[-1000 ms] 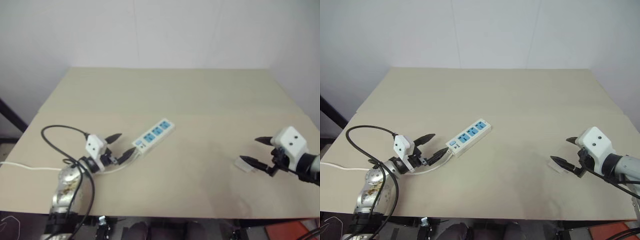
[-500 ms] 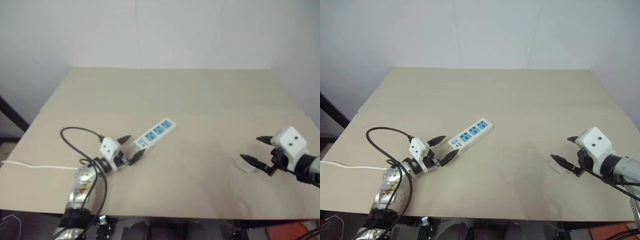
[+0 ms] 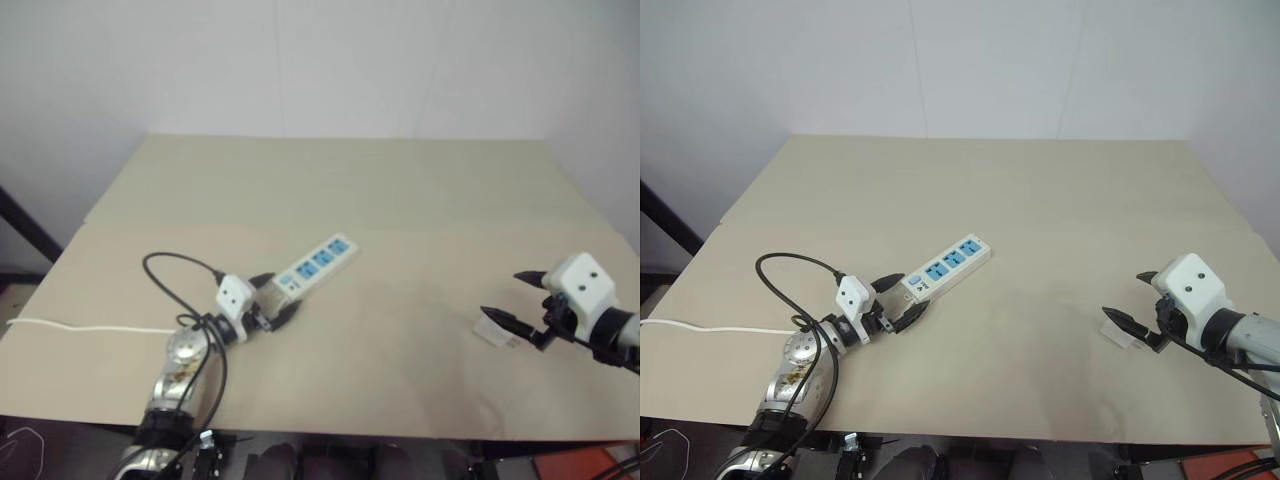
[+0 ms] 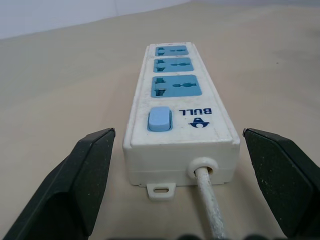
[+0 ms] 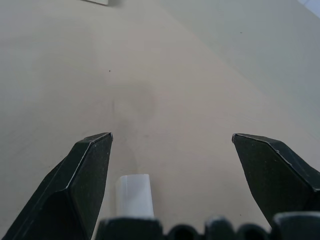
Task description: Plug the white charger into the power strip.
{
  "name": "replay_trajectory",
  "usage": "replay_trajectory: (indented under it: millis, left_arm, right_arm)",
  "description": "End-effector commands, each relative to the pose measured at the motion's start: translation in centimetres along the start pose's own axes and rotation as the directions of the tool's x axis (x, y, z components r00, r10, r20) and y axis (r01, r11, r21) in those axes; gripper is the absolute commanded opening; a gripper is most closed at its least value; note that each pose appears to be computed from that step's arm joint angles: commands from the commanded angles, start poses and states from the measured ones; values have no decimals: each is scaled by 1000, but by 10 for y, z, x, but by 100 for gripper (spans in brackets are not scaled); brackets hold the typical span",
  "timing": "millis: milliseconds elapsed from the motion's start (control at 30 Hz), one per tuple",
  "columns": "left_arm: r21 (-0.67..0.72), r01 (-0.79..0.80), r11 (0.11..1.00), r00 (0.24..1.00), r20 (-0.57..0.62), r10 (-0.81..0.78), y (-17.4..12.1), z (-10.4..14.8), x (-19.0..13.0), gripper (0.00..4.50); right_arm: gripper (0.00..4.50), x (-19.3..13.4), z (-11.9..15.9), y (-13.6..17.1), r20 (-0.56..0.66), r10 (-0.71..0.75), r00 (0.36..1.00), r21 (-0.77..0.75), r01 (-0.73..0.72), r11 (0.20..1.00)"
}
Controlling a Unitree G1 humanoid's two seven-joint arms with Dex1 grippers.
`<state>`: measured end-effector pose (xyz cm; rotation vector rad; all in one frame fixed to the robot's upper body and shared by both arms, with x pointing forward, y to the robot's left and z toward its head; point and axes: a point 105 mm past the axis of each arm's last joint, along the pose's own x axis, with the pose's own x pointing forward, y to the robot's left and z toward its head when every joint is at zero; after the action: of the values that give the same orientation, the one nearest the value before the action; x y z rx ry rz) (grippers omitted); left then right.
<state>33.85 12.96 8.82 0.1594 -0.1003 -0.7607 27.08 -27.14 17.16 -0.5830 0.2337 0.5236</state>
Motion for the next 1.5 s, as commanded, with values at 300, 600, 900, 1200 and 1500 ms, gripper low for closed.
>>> replay_trajectory:
  millis: [300, 600, 900, 1200, 1500]
  left_arm:
    - [-35, 42, 998, 999, -32, -43, -1, 12, 13, 446]
    - [5, 49, 999, 998, -45, -49, -4, 18, 20, 446]
    - [0, 57, 998, 996, -66, -57, -5, 1, 24, 446]
    - [-42, 77, 996, 994, -72, -80, -6, -1, 25, 324]
    - [-43, 243, 969, 969, -35, -245, -18, 14, 15, 324]
  right_arm:
    - [450, -9, 10, -9, 21, -58, 998, -40, 59, 997]
    - [450, -5, 8, -7, 23, -62, 998, -27, 62, 998]
    - [450, -5, 7, -8, 23, -73, 997, -23, 74, 997]
    - [450, -7, 7, -7, 20, -82, 996, -17, 82, 996]
    - [450, -8, 10, -8, 9, -64, 998, -52, 65, 997]
